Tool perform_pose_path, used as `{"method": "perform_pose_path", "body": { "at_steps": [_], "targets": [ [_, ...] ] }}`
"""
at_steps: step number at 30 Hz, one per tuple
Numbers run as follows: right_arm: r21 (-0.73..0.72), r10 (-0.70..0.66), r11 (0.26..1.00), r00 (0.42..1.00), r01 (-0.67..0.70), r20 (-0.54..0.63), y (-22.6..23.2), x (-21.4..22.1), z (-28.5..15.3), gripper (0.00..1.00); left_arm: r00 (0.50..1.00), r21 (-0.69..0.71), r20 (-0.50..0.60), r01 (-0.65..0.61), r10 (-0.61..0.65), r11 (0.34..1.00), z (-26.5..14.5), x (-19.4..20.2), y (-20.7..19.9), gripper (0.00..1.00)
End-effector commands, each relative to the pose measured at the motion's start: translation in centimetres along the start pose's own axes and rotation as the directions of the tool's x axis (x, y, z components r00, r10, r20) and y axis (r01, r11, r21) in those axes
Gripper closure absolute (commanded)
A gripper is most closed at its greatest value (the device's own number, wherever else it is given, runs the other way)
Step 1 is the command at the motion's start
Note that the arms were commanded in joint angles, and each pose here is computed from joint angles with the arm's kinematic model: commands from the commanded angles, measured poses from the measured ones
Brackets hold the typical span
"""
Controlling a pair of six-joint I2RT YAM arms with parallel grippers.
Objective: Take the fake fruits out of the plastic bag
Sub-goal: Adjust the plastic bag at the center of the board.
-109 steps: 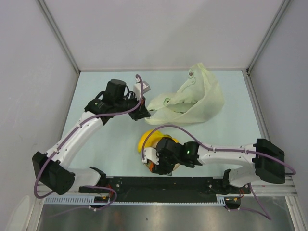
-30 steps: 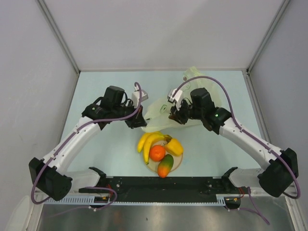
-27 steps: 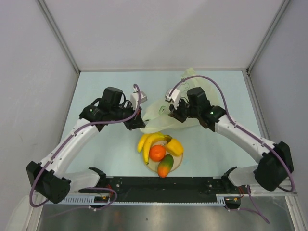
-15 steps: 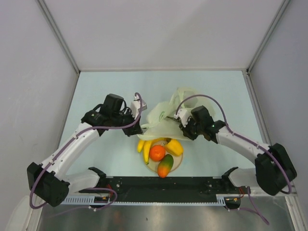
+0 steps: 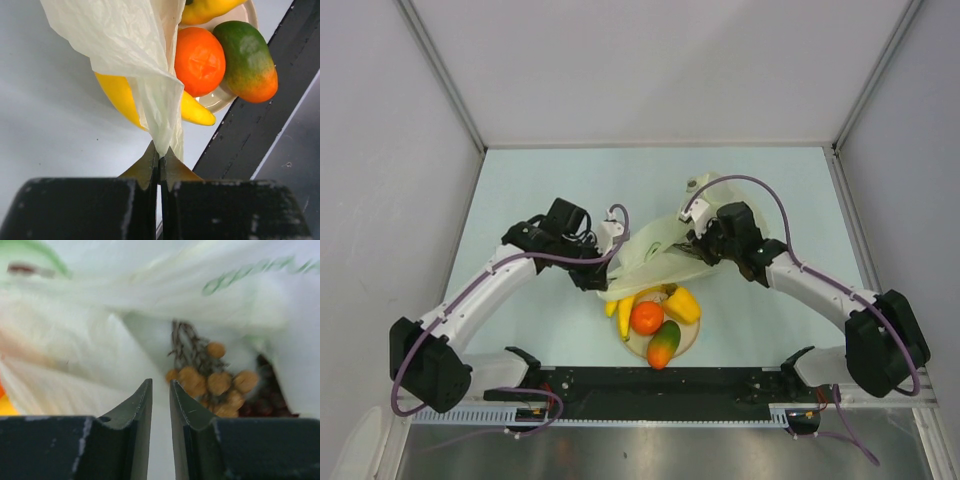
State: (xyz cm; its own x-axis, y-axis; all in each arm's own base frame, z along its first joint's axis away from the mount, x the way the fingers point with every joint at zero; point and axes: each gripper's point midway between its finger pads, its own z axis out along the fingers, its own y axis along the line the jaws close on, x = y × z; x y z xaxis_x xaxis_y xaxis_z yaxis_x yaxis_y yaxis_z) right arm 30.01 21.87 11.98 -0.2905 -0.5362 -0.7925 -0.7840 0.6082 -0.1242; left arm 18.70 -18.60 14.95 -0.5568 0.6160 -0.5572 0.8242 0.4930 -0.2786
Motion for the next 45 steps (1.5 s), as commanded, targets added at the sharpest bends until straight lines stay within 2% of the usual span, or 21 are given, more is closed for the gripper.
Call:
{"method": "perform_pose_path", "body": {
  "at_steps": [1, 8, 14, 16, 19, 22, 26, 27, 29, 30, 31, 34, 35, 36, 37, 38, 39, 40, 41, 43, 45],
  "targets": [
    [0.073, 0.012, 0.997, 0.991, -0.022, 0.135, -2.5, -4.9, 1.2, 0.75, 0.998, -0.061, 0.035, -0.054, 0.056, 0.997, -1.1, -0.5, 0.6, 1.0],
    [-0.036, -0.005, 0.999, 1.0, 0.005, 0.007, 1.0, 0.4, 3.5, 0.73, 0.995, -0.104, 0.054, -0.079, 0.085, 0.991, -2.0, -1.0, 0.9, 1.0],
    [-0.076, -0.003, 0.997, 0.998, -0.002, -0.058, 2.7, 3.6, 1.6, 0.7, 0.984, -0.227, 0.068, -0.144, 0.163, 0.963, -3.5, -2.7, 2.9, 1.0],
    [0.016, 0.002, 1.0, 1.0, -0.002, -0.025, 0.3, 2.8, 1.5, 0.7, 0.973, -0.275, 0.117, -0.161, 0.199, 0.948, -4.5, -5.4, 3.6, 1.0],
    [0.227, 0.045, 0.972, 0.995, -0.064, 0.085, -8.0, -1.5, 1.5, 0.69, 0.941, -0.385, 0.2, -0.182, 0.274, 0.905, -6.7, -12.0, 5.8, 1.0],
    [0.383, 0.115, 0.907, 0.978, -0.174, 0.172, -17.2, -4.5, 0.7, 0.69, 0.877, -0.499, 0.286, -0.207, 0.386, 0.841, -9.7, -19.9, 7.8, 1.0],
    [0.563, 0.047, 0.814, 0.981, -0.147, 0.188, -26.5, -5.7, -0.4, 0.7, 0.755, -0.61, 0.384, -0.223, 0.531, 0.76, -13.4, -30.0, 9.4, 1.0],
    [0.593, 0.033, 0.793, 0.981, -0.141, 0.189, -28.2, -5.7, -0.7, 0.7, 0.709, -0.632, 0.42, -0.219, 0.567, 0.743, -14.5, -33.2, 9.7, 1.0],
    [0.676, 0.001, 0.721, 0.976, -0.152, 0.219, -32.6, -7.0, -2.8, 0.71, 0.654, -0.645, 0.469, -0.205, 0.594, 0.736, -15.4, -36.6, 9.8, 1.0],
    [0.698, -0.007, 0.698, 0.973, -0.162, 0.232, -33.7, -7.5, -3.7, 0.71, 0.573, -0.672, 0.518, -0.188, 0.636, 0.717, -18.7, -39.0, 8.3, 1.0],
    [0.723, -0.018, 0.669, 0.969, -0.172, 0.247, -35.1, -8.0, -5.2, 0.73, 0.567, -0.663, 0.531, -0.184, 0.63, 0.725, -17.4, -40.2, 9.1, 1.0],
    [0.77, -0.076, 0.606, 0.949, -0.199, 0.305, -36.8, -11.1, -10.1, 0.74, 0.47, -0.67, 0.586, -0.178, 0.66, 0.721, -20.6, -41.7, 6.5, 1.0],
    [0.772, -0.086, 0.603, 0.945, -0.203, 0.316, -36.2, -12.0, -11.9, 0.74, 0.459, -0.665, 0.596, -0.178, 0.659, 0.725, -21.3, -41.4, 5.7, 1.0],
    [0.767, -0.087, 0.609, 0.944, -0.204, 0.32, -35.6, -12.4, -12.9, 0.74, 0.506, -0.636, 0.588, -0.193, 0.631, 0.747, -19.2, -40.1, 6.3, 1.0],
    [0.748, -0.051, 0.626, 0.946, -0.219, 0.32, -34.8, -11.8, -13.2, 0.74, 0.466, -0.637, 0.608, -0.198, 0.643, 0.745, -22.0, -39.0, 3.8, 1.0],
    [0.732, -0.013, 0.643, 0.952, -0.226, 0.305, -33.7, -10.1, -12.8, 0.75, 0.482, -0.62, 0.609, -0.207, 0.631, 0.757, -21.6, -37.7, 3.4, 1.0],
    [0.729, -0.032, 0.642, 0.942, -0.238, 0.335, -32.0, -11.2, -15.2, 0.75, 0.576, -0.563, 0.576, -0.235, 0.58, 0.792, -17.1, -34.7, 4.7, 1.0],
    [0.686, -0.002, 0.688, 0.945, -0.236, 0.327, -30.2, -10.1, -14.5, 0.75, 0.535, -0.574, 0.585, -0.257, 0.61, 0.777, -19.4, -32.8, 2.3, 1.0],
    [0.667, 0.016, 0.703, 0.943, -0.247, 0.331, -28.6, -9.6, -14.6, 0.76, 0.639, -0.509, 0.536, -0.277, 0.552, 0.815, -14.0, -28.7, 3.9, 1.0],
    [0.624, 0.081, 0.738, 0.952, -0.257, 0.296, -24.2, -5.7, -14.1, 0.75, 0.675, -0.475, 0.51, -0.295, 0.533, 0.829, -11.9, -24.8, 3.4, 1.0],
    [0.551, 0.159, 0.794, 0.962, -0.257, 0.221, -19.1, -0.9, -12.4, 0.75, 0.754, -0.388, 0.452, -0.314, 0.476, 0.866, -8.4, -19.0, 2.7, 1.0]
  ]
}}
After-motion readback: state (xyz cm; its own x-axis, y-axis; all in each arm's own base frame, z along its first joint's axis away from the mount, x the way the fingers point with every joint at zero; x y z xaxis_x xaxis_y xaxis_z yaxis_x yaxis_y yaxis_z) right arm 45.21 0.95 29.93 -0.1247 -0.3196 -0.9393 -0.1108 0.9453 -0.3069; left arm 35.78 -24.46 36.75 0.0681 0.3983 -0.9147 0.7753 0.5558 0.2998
